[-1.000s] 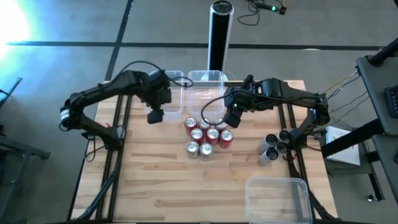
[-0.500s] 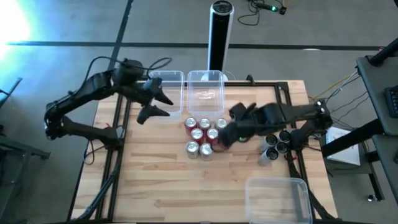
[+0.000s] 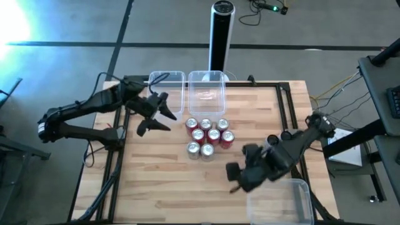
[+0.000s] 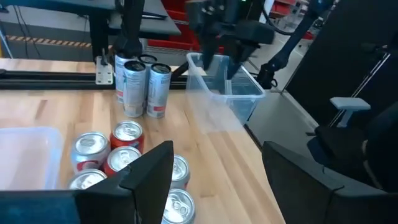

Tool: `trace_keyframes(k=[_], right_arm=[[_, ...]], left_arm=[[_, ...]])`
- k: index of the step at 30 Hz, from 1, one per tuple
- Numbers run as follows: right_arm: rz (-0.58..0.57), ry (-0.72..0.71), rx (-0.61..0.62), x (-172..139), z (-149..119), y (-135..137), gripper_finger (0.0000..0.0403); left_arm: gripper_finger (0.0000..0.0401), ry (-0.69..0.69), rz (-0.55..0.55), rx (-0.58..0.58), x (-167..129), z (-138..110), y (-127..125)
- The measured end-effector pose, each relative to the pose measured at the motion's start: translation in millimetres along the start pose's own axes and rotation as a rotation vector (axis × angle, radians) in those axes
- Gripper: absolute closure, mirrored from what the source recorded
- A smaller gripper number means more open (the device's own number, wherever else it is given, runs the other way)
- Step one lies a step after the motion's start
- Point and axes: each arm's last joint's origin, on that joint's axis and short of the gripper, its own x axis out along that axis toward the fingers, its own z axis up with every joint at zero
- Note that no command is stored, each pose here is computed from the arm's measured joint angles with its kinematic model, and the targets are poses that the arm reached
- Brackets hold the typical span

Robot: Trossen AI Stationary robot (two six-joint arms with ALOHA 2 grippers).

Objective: Sort soda cans
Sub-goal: Move the bottom right transparent bin to the right side of the center transparent bin

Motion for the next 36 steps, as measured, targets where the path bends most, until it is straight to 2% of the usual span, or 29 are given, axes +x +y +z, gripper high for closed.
trace_keyframes(k=[6,11,14,21,25,29,36], right_arm=[[-0.020,0.059,0.084,9.3,-48.3,4.2,0.0039],[-0.128,0.075,0.111,41.9,-83.4,2.1,0.0039],[-0.229,0.091,0.117,63.7,-91.6,2.9,0.0039],[-0.292,0.065,0.140,96.1,-95.0,10.5,0.0044],[-0.304,0.053,0.157,101.8,-90.0,12.5,0.0084],[-0.319,0.046,0.168,105.4,-84.8,12.6,0.0146],[-0.315,0.077,0.176,112.8,-83.2,15.4,0.0252]], left_arm=[[0.0170,-0.067,-0.039,0.028,18.7,-3.8,4.0],[0.0170,-0.115,-0.042,0.053,30.7,3.9,12.1],[0.0170,-0.109,-0.040,0.056,38.4,6.5,18.4],[0.0170,-0.088,-0.042,0.061,49.0,16.2,27.1],[0.0170,-0.088,-0.044,0.066,49.8,22.0,27.7],[0.0170,-0.082,-0.023,0.073,45.4,27.6,26.5],[0.0170,-0.047,0.049,0.104,21.1,35.6,15.6]])
